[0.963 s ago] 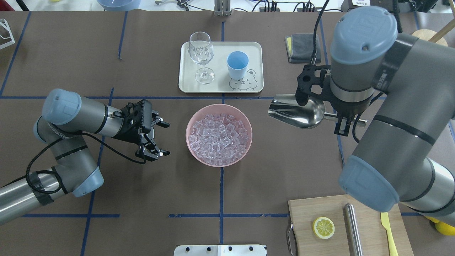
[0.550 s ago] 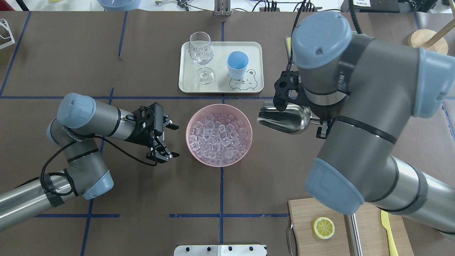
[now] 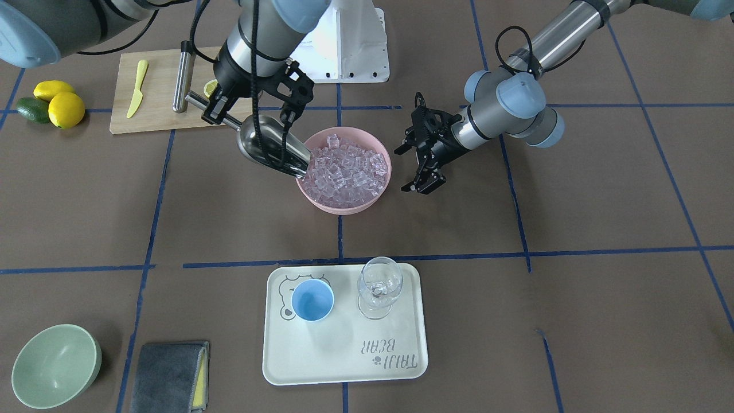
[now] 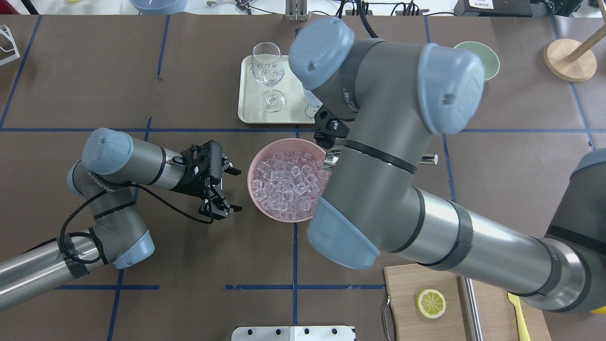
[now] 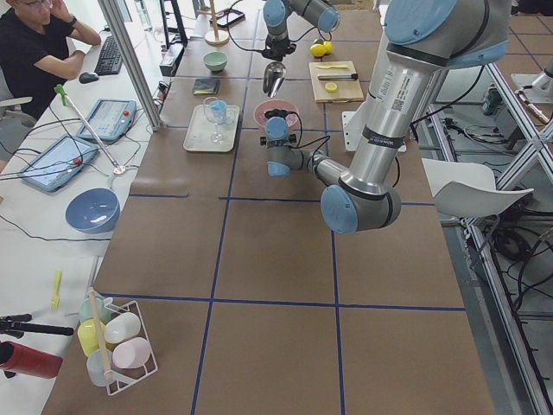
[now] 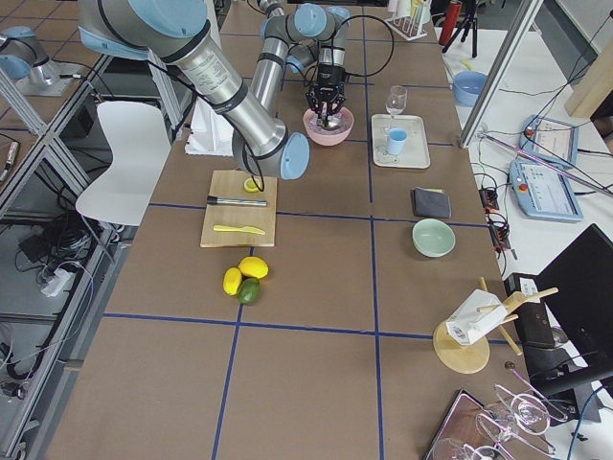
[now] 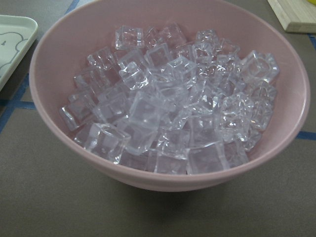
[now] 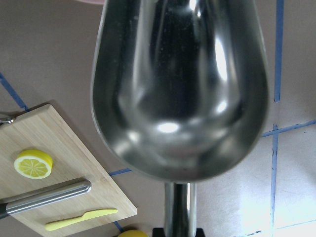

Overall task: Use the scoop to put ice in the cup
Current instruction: 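Swing the right arm over and lower the scoop into the pink bowl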

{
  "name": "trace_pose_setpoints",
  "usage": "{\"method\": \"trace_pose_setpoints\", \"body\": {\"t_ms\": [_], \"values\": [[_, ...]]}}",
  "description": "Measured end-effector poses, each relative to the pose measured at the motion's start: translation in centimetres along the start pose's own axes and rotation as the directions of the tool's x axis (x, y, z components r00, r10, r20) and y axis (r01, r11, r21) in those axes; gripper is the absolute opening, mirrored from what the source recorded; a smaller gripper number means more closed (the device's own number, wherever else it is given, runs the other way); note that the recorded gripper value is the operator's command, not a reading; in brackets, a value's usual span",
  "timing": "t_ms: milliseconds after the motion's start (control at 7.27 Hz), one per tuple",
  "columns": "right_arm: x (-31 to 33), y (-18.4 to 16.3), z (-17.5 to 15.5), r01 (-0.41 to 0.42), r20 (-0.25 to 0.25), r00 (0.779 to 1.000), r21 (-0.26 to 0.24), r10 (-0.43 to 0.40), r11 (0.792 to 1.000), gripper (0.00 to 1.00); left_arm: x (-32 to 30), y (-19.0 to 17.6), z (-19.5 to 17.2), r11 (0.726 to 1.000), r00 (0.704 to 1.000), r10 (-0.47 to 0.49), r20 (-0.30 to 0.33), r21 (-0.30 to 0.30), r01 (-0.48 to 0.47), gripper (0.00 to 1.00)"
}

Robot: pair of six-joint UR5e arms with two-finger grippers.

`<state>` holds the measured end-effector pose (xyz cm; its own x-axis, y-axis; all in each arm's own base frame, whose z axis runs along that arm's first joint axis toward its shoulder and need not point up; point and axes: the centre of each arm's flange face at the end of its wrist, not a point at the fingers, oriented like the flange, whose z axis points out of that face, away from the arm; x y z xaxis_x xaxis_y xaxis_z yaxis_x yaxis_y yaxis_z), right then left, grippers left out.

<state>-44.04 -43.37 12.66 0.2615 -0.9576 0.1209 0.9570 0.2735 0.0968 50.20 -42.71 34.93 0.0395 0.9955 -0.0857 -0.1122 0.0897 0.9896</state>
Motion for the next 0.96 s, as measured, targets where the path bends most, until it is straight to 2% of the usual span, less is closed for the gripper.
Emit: {"method": "trace_pose_setpoints", "body": {"t_ms": [412,688,962], "values": [[-1.0,-5.2,-1.6,0.09,-0.01,0.996,-0.16,-0.093,0.983,0.0,0.0,-0.2,0.1,1.0,1.0,-0.007,-0.001,0.005,0.007,1.0],[-1.2,-7.0,-0.9,0.117,-0.018,0.992,-0.23,-0.124,0.966,0.0,-0.1,-0.1,0.3,1.0,1.0,-0.011,-0.001,0.002,0.011,1.0],[-1.6,-7.8,-0.1,0.142,-0.025,0.988,-0.272,-0.154,0.952,0.0,-0.1,0.0,0.3,1.0,1.0,-0.012,-0.001,0.0,0.012,1.0]]}}
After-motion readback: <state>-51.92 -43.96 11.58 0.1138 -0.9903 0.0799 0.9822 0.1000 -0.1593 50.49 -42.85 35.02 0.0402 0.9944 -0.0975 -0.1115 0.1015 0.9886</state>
